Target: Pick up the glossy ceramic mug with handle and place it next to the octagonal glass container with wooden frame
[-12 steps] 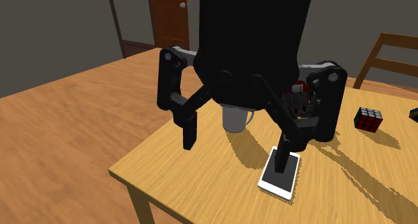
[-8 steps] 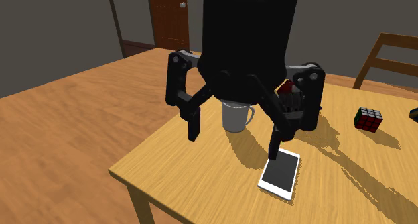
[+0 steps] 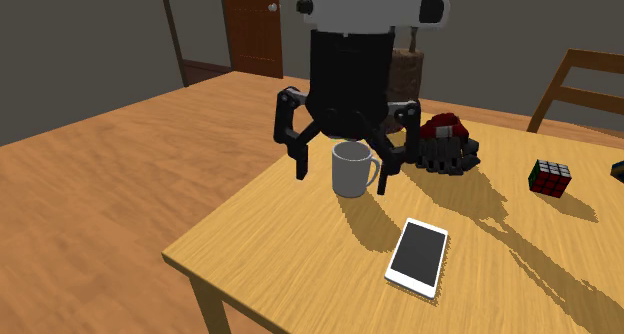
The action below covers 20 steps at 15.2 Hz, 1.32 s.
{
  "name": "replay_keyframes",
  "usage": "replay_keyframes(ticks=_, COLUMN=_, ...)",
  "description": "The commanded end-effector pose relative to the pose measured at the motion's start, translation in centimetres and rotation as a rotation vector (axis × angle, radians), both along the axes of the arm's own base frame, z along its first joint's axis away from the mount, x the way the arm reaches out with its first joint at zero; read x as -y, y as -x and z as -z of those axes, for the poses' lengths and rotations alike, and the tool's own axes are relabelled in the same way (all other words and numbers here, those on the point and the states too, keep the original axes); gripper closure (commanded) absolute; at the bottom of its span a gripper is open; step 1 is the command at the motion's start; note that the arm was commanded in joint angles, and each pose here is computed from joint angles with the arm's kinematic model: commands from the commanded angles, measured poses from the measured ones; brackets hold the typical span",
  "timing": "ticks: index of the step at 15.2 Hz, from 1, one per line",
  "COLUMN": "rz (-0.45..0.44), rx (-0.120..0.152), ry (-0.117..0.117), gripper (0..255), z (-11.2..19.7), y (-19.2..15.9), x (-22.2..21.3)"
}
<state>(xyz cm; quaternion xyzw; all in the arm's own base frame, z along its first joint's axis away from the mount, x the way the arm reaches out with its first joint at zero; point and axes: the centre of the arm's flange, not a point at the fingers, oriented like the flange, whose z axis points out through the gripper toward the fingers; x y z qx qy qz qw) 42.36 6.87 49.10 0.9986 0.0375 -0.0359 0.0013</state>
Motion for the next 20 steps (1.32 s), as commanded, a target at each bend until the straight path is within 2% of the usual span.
replay_keyframes(ticks=1, rz=0.000, rx=0.006, ry=0.003, gripper=0, z=0.9, y=-2.1, x=-1.1)
replay_keyframes(ticks=20, rz=0.001, rx=0.054, ry=0.041, gripper=0, z=9.5, y=-23.8, x=-8.8)
